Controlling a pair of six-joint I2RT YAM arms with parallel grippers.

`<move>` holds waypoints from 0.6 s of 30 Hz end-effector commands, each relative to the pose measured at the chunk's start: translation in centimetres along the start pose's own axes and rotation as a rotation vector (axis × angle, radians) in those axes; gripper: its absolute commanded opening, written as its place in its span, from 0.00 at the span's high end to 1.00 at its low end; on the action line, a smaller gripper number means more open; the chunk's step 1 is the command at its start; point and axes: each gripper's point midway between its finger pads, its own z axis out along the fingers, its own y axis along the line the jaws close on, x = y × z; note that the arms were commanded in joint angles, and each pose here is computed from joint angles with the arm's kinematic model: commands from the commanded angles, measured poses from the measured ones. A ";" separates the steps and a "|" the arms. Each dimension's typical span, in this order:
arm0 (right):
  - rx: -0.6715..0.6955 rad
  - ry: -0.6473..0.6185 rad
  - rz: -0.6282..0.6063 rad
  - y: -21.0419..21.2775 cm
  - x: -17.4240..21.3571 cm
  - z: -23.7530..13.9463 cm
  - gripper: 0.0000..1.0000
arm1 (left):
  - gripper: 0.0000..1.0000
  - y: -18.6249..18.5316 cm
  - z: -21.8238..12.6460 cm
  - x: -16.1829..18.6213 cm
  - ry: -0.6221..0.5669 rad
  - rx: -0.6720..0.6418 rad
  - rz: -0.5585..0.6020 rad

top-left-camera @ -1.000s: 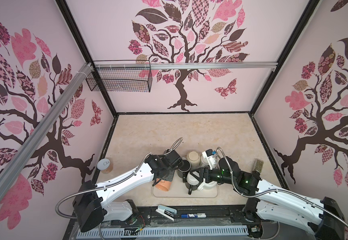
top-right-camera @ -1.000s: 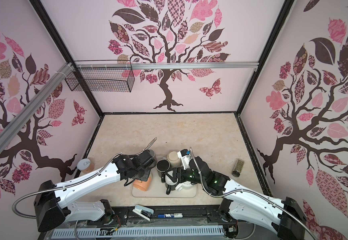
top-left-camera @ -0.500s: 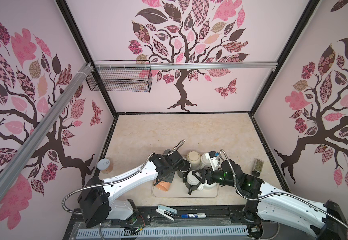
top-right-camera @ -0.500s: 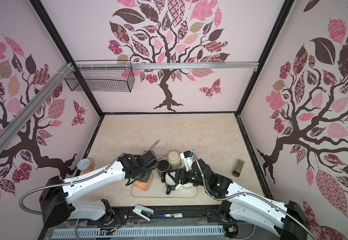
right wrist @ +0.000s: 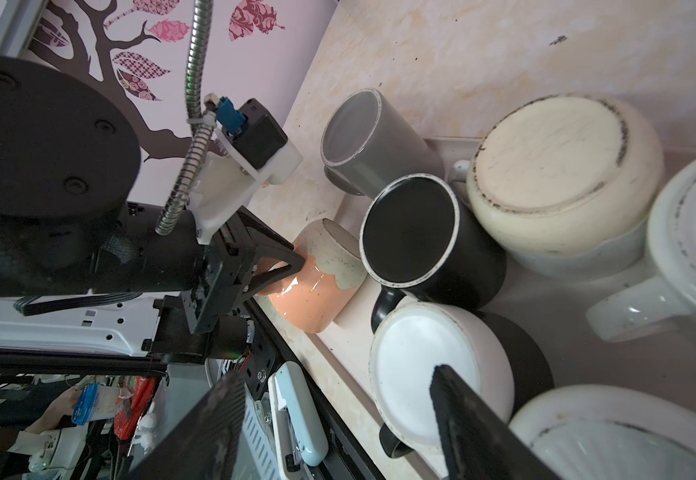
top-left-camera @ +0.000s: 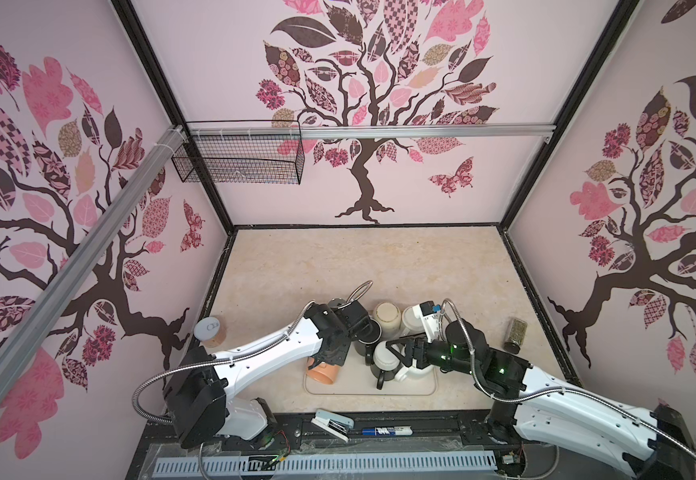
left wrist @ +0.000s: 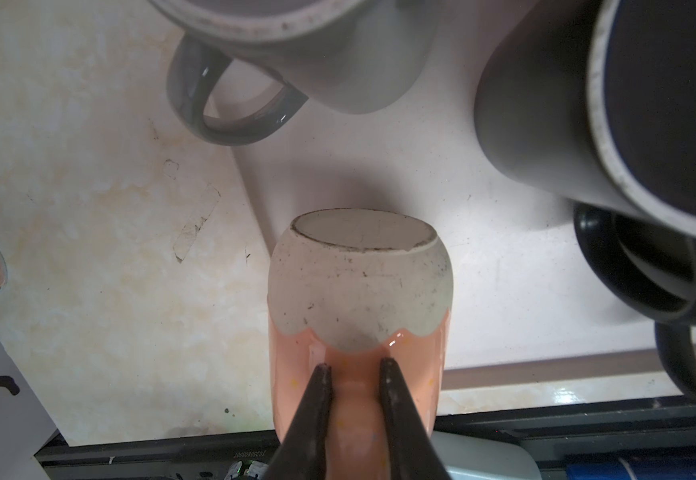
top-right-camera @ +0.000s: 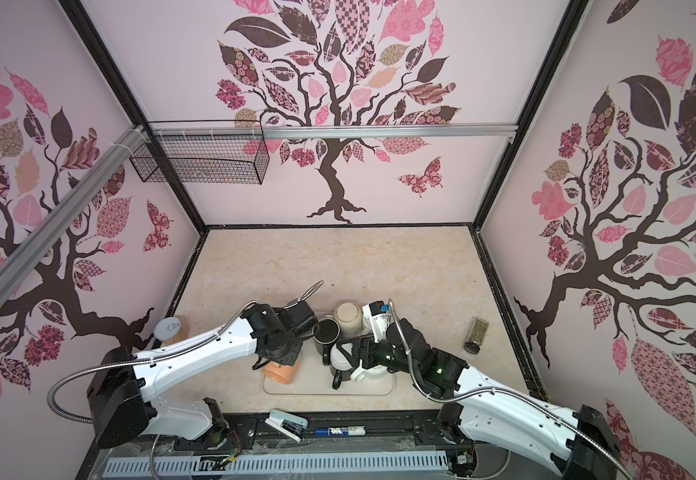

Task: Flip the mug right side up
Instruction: 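Lift the cream-and-peach mug high with the left gripper while the right gripper moves beneath it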

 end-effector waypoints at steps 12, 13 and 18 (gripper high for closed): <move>0.006 0.005 -0.027 0.2 0.0 -0.4 0.26 | 1.00 0.4 -3.5 -0.9 -0.099 0.072 -0.030; -0.003 0.006 -0.027 0.4 -0.1 -0.4 0.26 | 1.00 0.5 -4.6 -1.4 -0.144 0.094 -0.044; -0.063 0.010 -0.011 1.5 -0.1 -0.2 0.29 | 1.00 1.2 -9.5 -3.2 -0.333 0.199 -0.148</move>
